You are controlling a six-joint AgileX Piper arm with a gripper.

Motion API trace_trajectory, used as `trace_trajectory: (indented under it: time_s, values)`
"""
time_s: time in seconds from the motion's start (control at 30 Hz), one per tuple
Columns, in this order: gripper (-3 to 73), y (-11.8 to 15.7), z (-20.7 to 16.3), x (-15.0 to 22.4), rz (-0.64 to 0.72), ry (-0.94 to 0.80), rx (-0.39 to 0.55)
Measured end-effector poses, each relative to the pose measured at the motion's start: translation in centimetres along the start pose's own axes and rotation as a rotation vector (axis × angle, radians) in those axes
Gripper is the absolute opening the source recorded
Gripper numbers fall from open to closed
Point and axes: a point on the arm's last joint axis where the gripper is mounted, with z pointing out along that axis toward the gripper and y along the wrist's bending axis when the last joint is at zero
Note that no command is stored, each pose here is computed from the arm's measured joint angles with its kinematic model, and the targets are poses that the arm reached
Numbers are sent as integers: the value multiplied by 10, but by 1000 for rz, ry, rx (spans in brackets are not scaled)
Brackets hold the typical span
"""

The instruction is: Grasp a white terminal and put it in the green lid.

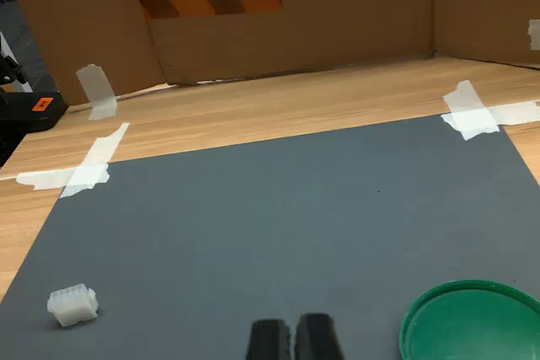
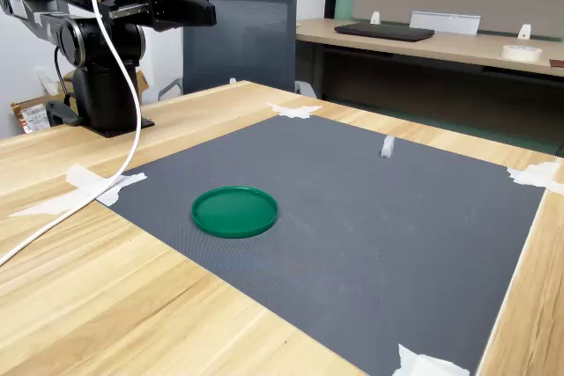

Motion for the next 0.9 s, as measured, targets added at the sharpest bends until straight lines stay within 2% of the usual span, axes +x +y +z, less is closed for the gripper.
trace_trajectory:
  time_s: [0.63,0.9]
  values:
    - [-29,0,0,0,-24,4,1]
    - [-29,-1,21,-17,-98,151,10]
